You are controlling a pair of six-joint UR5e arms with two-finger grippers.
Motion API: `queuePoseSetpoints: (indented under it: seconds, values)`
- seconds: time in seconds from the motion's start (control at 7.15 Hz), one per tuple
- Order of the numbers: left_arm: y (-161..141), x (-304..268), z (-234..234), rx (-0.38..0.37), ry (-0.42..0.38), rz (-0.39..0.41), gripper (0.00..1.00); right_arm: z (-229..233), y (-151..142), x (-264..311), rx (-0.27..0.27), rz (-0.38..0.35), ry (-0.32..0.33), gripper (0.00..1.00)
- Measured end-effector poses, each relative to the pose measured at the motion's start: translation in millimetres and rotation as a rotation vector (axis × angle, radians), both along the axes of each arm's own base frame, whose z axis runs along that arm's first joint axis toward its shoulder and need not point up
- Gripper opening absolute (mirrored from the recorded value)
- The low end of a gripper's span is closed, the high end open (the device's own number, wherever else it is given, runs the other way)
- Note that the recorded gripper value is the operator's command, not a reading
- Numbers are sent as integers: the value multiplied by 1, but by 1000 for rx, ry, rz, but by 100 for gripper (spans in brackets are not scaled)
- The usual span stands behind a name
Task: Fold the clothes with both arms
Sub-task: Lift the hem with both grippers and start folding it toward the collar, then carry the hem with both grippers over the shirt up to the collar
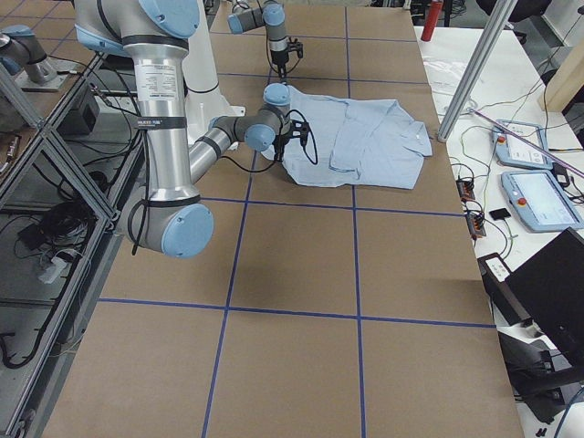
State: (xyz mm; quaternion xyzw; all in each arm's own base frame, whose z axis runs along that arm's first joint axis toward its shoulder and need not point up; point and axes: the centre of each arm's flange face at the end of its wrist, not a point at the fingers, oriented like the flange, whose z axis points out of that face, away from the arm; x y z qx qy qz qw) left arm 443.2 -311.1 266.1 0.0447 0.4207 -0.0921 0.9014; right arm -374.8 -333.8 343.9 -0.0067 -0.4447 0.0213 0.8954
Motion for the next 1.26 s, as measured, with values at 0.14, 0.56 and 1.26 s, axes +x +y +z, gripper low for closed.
queuePoseSetpoints:
  seconds: [0.14,0.56,1.26]
  values:
    - [-18,-17,-1,25,1,0,0,-1,-12,13,-17,11,-14,0]
    - [-36,-33,3,55,-11,5,0,-1,-40,47,-41,42,-40,0]
    - [-44,-40,0,37,7,0,0,-8,-51,55,-29,63,-54,0]
